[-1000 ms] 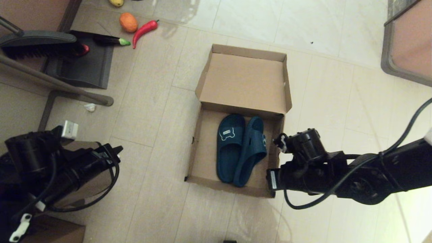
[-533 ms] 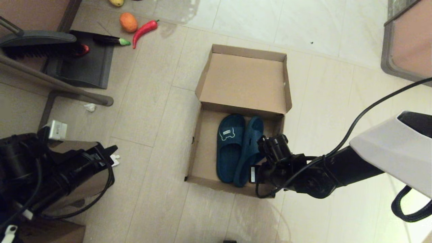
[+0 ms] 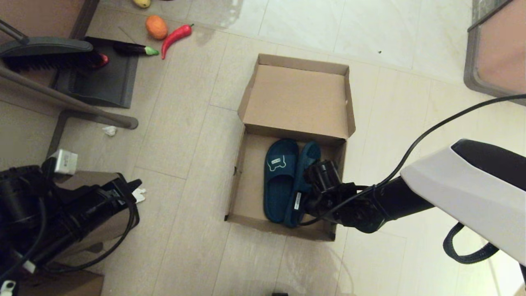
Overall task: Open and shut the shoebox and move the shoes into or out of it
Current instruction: Put the shoes out of the shoe box
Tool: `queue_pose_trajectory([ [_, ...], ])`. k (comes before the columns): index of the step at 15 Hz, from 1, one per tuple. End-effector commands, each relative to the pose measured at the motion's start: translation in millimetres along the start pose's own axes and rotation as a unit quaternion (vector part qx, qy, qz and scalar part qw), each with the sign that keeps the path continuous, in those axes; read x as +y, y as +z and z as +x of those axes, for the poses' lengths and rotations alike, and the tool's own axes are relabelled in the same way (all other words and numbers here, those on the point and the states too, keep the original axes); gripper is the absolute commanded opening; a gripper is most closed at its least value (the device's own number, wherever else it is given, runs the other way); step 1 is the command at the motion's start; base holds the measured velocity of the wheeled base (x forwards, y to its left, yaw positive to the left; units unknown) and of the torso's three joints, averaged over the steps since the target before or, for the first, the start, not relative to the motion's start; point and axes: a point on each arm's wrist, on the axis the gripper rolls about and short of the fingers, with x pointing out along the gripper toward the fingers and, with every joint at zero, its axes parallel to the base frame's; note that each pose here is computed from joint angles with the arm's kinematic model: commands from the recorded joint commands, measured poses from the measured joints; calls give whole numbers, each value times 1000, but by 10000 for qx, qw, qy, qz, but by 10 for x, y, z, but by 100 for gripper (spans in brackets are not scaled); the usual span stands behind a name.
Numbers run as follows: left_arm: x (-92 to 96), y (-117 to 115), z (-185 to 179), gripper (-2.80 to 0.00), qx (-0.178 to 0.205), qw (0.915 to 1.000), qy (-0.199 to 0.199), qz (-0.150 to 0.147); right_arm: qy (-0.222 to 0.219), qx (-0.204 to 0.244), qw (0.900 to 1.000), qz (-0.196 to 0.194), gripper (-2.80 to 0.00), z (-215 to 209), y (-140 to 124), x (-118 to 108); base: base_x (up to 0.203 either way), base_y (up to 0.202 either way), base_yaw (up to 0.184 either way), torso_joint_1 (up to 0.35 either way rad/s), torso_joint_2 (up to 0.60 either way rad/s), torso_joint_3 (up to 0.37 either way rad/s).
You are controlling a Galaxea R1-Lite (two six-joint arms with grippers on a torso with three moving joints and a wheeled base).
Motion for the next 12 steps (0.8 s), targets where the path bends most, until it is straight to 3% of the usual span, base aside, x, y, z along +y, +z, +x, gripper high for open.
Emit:
queue_pose_trajectory([
  [1,2,-10,-39,-280,-14,9999,-4,-117,21,2,10000,22,-280,56,-17,18,0,0,0,0,0,0],
  [2,7,-24,-46,-280,10,9999,6,-140,46,-19,10000,22,-280,51,1,30,0,0,0,0,0,0],
  [3,7,-25,-49,-280,11,9999,7,-141,52,-48,10000,30,0,46,20,43,0,0,0,0,0,0],
  [12,-7,2,-79,-280,-57,9999,-31,-135,-230,-249,9994,-74,0,148,14,41,0,0,0,0,0,0],
])
